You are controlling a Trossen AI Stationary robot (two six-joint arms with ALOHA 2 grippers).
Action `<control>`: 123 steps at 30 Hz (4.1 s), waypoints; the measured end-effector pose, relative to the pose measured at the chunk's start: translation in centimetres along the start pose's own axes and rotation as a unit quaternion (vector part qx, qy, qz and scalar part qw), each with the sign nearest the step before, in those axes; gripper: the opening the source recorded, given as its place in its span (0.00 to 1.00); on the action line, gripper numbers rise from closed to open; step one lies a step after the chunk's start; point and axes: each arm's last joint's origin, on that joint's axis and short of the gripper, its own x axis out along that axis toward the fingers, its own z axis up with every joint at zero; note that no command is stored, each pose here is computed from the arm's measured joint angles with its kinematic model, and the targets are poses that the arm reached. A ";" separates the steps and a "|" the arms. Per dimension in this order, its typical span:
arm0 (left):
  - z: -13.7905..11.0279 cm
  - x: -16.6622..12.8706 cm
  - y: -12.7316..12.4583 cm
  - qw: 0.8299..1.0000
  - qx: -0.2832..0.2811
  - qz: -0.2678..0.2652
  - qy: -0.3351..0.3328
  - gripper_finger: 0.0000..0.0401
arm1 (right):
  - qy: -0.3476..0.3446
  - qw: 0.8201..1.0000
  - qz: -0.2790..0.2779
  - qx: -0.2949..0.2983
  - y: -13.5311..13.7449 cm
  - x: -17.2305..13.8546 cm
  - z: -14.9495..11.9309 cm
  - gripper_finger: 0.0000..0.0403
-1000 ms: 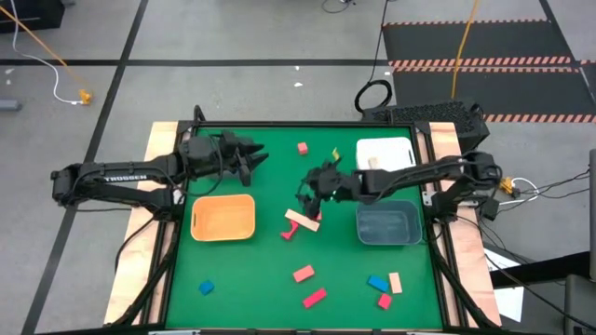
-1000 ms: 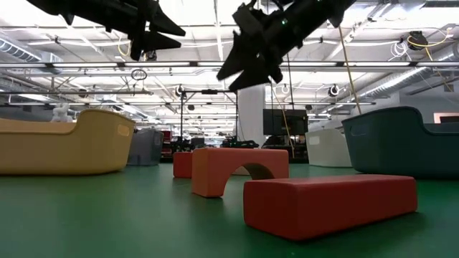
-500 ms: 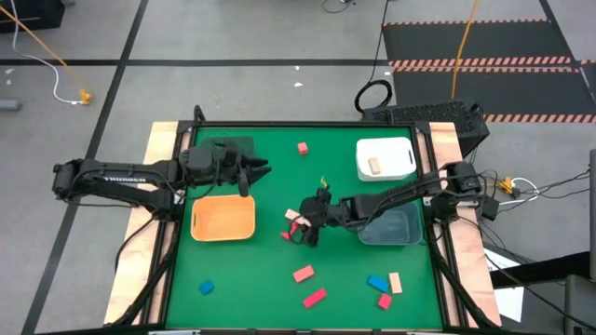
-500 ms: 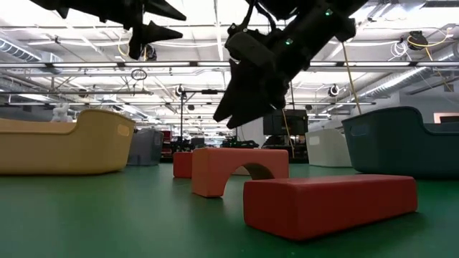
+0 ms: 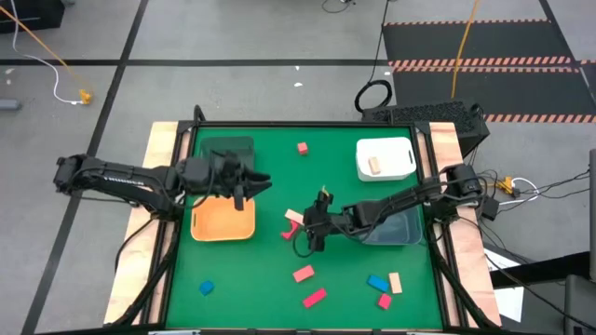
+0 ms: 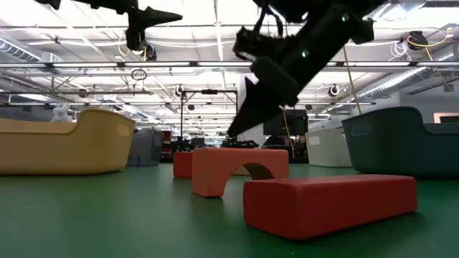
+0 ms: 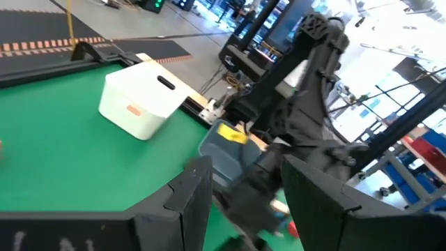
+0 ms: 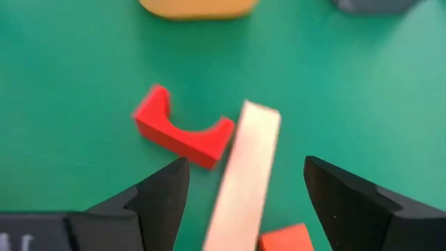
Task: Sort & place blocks by color
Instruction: Put the top light brown block into the white bin, then put the top right orange block into the yellow bin
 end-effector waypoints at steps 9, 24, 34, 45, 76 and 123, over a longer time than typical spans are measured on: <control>-0.5 -0.1 -0.8 1.000 -0.002 -0.010 0.006 0.43 | -0.029 0.997 0.005 0.067 -0.5 0.6 -2.0 0.67; -0.5 -0.2 -0.7 1.000 0.000 -0.003 0.001 0.43 | -0.025 0.998 -0.009 0.057 0.0 3.7 -4.2 0.67; -0.6 -0.2 -0.7 1.000 0.016 -0.002 0.003 0.43 | -0.017 0.998 0.002 0.056 0.1 4.1 -4.5 0.58; -0.6 -0.2 -0.7 1.000 0.023 -0.001 0.004 0.43 | 0.001 0.995 0.052 0.081 0.4 4.0 -4.6 0.29; 0.6 0.0 0.8 0.995 0.058 0.063 -0.041 0.43 | 0.058 0.911 -0.306 0.270 -16.9 -10.4 -1.8 0.30; 0.9 1.4 4.2 0.984 0.086 0.153 -0.023 0.43 | 0.059 0.890 -0.228 0.391 -19.4 -16.8 -4.8 0.63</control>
